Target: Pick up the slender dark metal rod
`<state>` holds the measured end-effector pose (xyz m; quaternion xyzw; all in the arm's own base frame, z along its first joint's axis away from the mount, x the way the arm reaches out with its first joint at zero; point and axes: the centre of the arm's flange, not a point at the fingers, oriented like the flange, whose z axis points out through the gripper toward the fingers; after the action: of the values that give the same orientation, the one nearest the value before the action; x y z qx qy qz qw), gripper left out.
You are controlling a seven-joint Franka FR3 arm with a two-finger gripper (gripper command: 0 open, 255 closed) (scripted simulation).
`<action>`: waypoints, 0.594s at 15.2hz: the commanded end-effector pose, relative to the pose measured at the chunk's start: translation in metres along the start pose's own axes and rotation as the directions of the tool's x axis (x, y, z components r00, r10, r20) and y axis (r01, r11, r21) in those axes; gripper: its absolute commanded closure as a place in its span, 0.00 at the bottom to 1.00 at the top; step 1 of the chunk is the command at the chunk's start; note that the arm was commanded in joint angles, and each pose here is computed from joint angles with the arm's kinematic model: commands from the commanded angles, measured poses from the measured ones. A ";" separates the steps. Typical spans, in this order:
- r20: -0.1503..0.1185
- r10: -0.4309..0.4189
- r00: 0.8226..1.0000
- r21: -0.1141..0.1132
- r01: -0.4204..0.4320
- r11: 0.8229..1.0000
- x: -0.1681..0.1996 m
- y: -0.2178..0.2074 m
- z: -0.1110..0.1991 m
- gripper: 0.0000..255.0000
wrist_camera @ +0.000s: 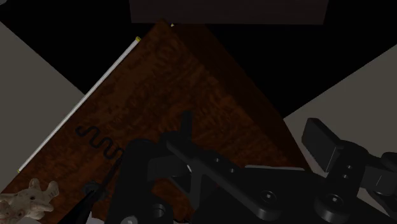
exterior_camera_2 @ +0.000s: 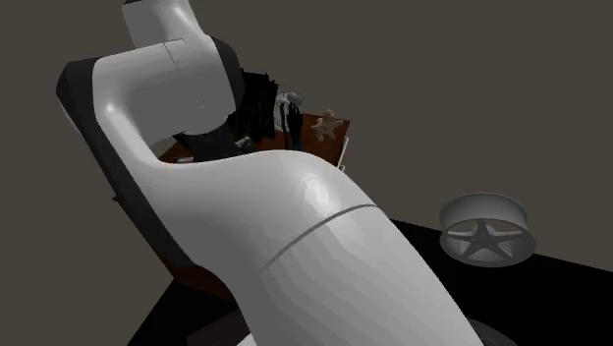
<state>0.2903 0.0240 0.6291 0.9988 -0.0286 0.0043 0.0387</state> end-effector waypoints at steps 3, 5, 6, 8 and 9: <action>-0.011 -0.001 1.000 0.008 0.001 1.000 0.018 0.019 0.000 0.00; -0.022 -0.002 1.000 0.016 0.003 1.000 0.036 0.037 0.001 0.00; -0.027 -0.003 1.000 0.021 0.004 1.000 0.045 0.047 0.001 0.00; -0.038 -0.004 0.999 0.029 0.005 1.000 0.063 0.065 0.001 0.00; -0.044 -0.005 0.999 0.033 0.006 0.999 0.073 0.075 0.001 0.00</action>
<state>0.3475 -0.0408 0.6348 0.9991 -0.0256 0.0235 0.0242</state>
